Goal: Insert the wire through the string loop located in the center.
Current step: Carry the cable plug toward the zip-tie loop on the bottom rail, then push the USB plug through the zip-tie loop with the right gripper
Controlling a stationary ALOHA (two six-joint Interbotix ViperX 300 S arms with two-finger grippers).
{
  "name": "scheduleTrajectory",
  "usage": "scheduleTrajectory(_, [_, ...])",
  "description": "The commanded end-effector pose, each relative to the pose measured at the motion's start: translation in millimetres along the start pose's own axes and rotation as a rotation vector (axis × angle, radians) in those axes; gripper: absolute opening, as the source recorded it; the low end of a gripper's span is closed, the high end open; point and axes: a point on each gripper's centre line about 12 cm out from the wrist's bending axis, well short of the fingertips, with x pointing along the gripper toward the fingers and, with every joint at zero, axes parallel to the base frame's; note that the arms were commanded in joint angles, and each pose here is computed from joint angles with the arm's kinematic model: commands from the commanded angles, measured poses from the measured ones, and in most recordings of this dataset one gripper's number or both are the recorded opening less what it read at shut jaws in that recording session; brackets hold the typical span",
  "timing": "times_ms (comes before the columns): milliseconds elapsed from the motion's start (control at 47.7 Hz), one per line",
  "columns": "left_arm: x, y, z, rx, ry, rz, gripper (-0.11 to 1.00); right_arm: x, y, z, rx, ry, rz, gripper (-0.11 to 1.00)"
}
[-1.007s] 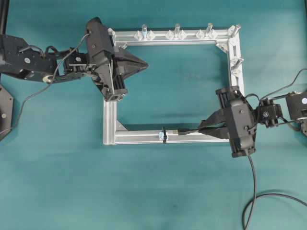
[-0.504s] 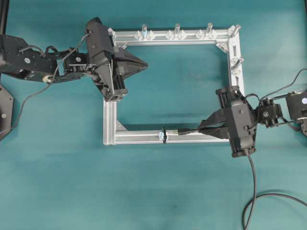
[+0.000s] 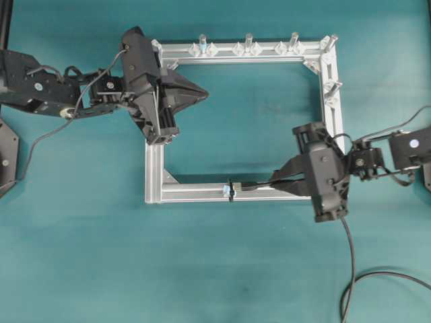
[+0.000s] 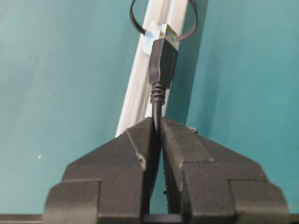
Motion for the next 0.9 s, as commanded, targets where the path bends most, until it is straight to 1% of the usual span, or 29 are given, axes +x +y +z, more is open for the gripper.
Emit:
scheduleTrajectory(0, [-4,-2,12,0.001,-0.038,-0.008,0.0,4,-1,15,0.004,-0.038,-0.002,0.07])
scheduleTrajectory(315, [-4,-5,11,0.003,-0.035,-0.013,0.0,24,-2,28,0.004,-0.045,-0.002,0.07])
scheduleTrajectory(881, [-4,-7,10,0.007,-0.025,-0.019,0.0,43,-2,44,0.004,-0.063,-0.002,0.07])
